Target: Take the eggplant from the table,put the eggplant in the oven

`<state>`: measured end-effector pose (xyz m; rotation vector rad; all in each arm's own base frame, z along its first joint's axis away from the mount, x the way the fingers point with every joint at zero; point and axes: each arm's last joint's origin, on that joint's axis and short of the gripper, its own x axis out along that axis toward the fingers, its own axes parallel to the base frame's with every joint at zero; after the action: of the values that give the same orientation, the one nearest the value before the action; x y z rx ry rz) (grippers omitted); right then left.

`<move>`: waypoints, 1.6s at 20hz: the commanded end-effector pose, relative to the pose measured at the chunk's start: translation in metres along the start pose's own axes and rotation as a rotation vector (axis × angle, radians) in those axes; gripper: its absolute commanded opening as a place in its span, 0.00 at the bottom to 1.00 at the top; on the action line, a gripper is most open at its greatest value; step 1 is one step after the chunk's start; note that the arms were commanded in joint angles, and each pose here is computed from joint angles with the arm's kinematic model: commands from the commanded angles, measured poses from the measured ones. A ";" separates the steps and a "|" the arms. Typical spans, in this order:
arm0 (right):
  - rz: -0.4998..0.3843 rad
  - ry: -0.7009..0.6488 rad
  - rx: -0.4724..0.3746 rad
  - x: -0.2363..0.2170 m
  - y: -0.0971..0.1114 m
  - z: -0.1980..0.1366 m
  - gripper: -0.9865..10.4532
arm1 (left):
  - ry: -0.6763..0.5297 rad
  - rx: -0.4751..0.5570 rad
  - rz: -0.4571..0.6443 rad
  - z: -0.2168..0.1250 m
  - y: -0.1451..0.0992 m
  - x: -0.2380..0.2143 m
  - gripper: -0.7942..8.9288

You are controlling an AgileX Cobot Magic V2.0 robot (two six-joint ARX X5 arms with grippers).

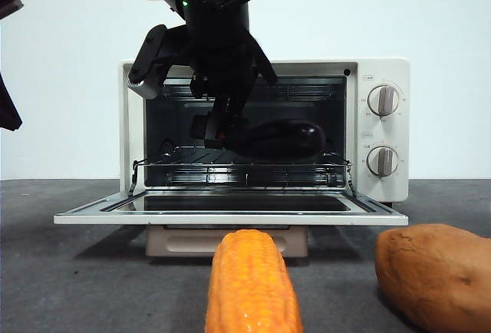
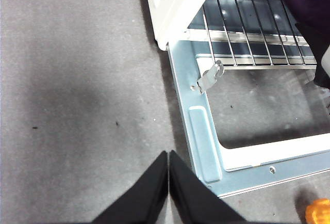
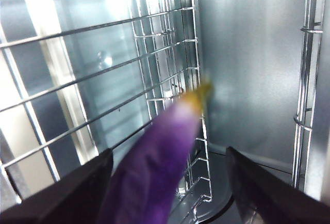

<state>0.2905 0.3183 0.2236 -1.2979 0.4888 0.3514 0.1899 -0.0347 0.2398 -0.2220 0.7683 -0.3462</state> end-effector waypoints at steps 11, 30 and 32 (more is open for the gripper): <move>-0.019 -0.081 0.013 -0.027 0.008 0.020 0.39 | -0.006 0.000 -0.005 0.002 0.000 0.001 0.09; 0.029 -0.387 0.392 -0.247 -0.075 -0.051 0.14 | 0.253 -0.059 -0.069 -0.012 0.019 0.065 0.09; 0.038 -0.397 0.421 -0.260 -0.084 -0.069 0.10 | 0.273 -0.066 -0.073 -0.015 0.023 0.078 0.09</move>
<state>0.1054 0.2327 0.4143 -0.8324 0.2365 0.4914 0.2346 -0.0440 0.1727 -0.2818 1.0476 -0.4136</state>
